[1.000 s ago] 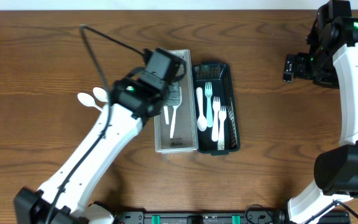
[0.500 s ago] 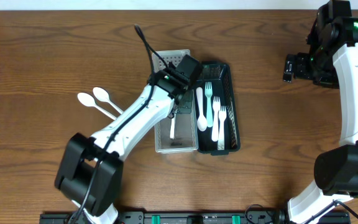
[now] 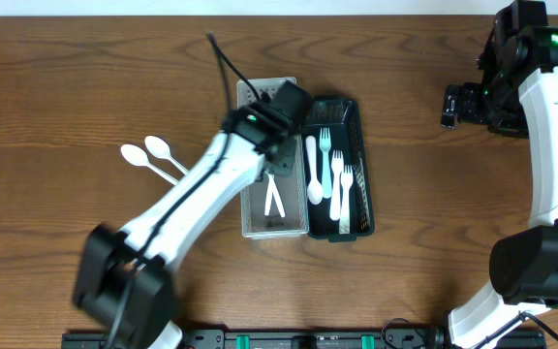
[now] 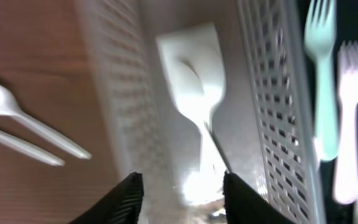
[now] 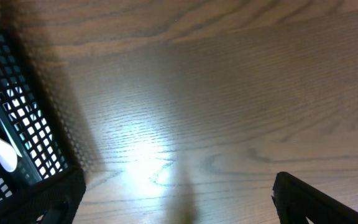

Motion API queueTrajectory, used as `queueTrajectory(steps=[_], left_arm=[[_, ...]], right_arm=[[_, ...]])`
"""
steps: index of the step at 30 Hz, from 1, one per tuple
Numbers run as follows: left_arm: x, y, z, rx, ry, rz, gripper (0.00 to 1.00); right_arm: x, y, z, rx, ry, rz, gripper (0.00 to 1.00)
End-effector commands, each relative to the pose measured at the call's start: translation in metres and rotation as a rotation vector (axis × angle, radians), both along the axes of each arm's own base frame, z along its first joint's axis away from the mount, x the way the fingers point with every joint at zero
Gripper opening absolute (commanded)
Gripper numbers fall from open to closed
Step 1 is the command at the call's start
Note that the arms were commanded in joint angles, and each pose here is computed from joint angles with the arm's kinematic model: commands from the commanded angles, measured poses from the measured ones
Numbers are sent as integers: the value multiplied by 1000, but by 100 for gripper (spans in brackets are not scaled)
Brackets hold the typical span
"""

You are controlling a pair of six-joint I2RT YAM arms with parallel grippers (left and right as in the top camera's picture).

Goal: Pack container
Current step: 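Carry the spoon into the clear basket, release, and withdraw, then grasp the next white spoon with the left gripper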

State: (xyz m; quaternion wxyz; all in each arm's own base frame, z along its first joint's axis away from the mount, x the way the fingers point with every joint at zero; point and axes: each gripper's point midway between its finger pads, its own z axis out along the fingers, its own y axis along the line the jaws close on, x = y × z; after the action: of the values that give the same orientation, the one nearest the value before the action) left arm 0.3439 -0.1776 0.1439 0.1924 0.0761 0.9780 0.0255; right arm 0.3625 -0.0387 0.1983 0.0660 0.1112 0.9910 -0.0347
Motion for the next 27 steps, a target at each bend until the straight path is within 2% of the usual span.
queueTrajectory(steps=[1, 4, 5, 7, 11, 15, 21, 27], left_arm=[[18, 45, 95, -23, -262, 112, 50], [18, 97, 126, -56, -335, 263, 55], [17, 117, 130, -64, -345, 332, 62], [16, 154, 130, -89, -337, 476, 65], [16, 199, 100, -227, -209, 679, 73], [17, 228, 58, -260, -94, 853, 75], [22, 242, -12, -198, 104, 929, 87], [20, 241, -70, -146, 266, 961, 90]], right_arm=[[0, 3, 0, 2, 3, 21, 99], [-1, 3, 0, 3, 7, 21, 99], [-1, 3, -1, 3, 8, 21, 99], [-1, 3, 0, 4, 7, 21, 99], [0, 9, -1, 37, 3, 26, 99], [0, 9, -1, 37, 3, 26, 99], [-1, 9, -1, 37, 4, 26, 99], [-1, 9, -1, 36, 5, 27, 99]])
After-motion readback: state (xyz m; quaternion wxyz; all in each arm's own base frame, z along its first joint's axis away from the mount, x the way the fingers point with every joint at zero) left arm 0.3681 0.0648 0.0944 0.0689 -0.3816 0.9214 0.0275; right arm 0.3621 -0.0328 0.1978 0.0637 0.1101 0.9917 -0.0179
